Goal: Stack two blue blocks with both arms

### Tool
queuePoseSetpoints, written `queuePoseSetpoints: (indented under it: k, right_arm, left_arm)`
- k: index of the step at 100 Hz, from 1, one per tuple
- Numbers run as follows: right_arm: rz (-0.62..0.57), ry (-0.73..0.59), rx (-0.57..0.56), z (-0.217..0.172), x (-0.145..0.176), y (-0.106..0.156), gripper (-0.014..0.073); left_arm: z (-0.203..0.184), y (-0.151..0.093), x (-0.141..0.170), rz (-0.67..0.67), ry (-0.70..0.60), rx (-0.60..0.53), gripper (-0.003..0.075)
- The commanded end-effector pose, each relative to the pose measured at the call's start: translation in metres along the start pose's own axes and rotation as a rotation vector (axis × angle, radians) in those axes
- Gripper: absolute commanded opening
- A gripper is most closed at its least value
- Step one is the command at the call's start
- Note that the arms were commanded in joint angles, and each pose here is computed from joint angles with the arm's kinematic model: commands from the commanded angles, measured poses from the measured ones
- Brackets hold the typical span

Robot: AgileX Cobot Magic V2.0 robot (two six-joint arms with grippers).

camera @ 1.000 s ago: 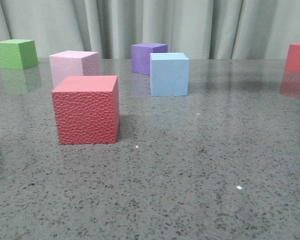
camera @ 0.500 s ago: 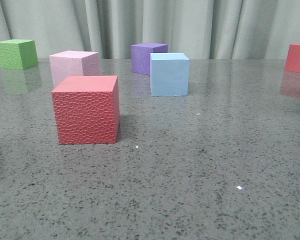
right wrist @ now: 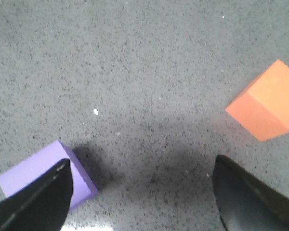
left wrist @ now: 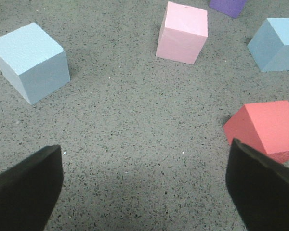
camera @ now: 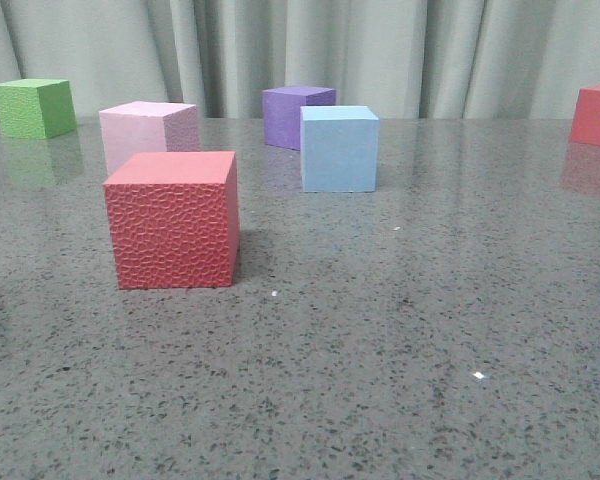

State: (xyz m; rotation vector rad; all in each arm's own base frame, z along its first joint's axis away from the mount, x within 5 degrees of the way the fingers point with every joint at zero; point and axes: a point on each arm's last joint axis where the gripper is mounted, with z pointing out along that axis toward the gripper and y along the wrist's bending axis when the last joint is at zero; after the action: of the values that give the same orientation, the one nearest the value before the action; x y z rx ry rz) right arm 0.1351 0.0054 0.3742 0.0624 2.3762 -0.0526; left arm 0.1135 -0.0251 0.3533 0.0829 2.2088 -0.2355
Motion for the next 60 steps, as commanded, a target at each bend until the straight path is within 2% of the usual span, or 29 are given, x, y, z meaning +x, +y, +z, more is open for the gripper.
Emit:
queuePoseSetpoints:
  k: [1,40,60]
  right_arm:
    - [-0.014,-0.103,0.009,-0.011,0.0,-0.004,0.0592]
    - [-0.005,-0.115,-0.002,-0.016,0.011,-0.005,0.0592]
    - [0.002,-0.116,-0.016,-0.016,0.011,-0.004,0.0592]
  left_arm:
    - [-0.006,-0.002,-0.014,-0.012,-0.086,0.015,0.0651]
    - [-0.008,0.0,-0.018,0.017,-0.13,-0.014,0.0651]
    - [-0.01,0.003,-0.048,0.028,-0.157,-0.089,0.0651]
